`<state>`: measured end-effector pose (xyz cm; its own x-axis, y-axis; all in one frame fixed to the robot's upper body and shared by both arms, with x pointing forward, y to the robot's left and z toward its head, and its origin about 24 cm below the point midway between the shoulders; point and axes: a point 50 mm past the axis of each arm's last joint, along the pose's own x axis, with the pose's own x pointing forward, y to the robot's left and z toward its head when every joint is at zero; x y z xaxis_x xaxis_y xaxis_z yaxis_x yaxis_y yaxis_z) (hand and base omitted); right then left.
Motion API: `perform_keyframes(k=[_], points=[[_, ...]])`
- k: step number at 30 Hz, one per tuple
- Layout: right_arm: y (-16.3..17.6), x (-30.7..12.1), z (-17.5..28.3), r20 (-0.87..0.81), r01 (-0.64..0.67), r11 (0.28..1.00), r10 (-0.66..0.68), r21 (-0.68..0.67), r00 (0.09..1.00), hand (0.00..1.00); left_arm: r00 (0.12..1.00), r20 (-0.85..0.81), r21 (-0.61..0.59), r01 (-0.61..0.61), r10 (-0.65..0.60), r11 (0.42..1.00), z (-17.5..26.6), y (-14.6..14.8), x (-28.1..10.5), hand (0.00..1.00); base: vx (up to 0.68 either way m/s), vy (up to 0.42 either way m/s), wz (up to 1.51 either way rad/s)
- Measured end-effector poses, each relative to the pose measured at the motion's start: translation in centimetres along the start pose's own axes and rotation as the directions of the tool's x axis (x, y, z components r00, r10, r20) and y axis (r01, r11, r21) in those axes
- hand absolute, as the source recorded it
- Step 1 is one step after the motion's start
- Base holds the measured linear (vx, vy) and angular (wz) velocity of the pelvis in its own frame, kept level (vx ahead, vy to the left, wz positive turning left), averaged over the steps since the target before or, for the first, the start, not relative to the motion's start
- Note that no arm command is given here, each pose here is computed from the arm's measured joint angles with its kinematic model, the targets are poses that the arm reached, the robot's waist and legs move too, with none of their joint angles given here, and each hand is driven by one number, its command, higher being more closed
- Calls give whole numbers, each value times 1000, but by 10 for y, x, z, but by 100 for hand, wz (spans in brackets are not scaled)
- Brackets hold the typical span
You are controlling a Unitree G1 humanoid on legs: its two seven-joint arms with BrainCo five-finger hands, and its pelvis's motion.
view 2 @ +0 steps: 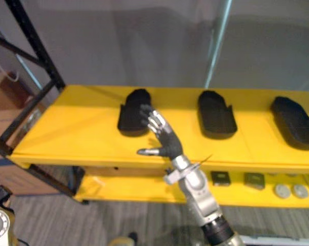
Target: Walk over and take plastic housings, then place them on the shelf
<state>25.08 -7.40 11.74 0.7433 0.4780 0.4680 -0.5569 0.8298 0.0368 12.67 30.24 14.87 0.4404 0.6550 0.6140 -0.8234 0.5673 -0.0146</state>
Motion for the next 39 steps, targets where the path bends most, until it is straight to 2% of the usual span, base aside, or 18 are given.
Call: perform_keyframes(k=[5, 22, 29, 35, 39], points=[[-3, -1, -7, -27, 47, 999, -47, -9, 999, 0, 998, 54, -144, 21, -13, 989, 15, -8, -5, 0, -16, -3, 10], [-15, -2, -3, 1, 120, 992, -120, -34, 993, 0, 993, 36, -196, 116, -111, 974, 14, -23, -15, 0, 15, -3, -3], [-42, -10, 6, 31, 198, 980, -197, -33, 980, 0, 992, 36, -216, 123, -118, 969, 15, -26, -17, 0, -4, -5, -8], [-47, -17, 5, 24, 219, 976, -219, -14, 976, 0, 983, 57, -273, 183, -174, 945, 18, -38, -16, 0, 23, 0, -7], [-49, -18, 5, 24, 220, 975, -220, -16, 975, 0, 969, 39, -385, 239, -242, 891, 17, -46, -19, 0, 0, 0, 0]])
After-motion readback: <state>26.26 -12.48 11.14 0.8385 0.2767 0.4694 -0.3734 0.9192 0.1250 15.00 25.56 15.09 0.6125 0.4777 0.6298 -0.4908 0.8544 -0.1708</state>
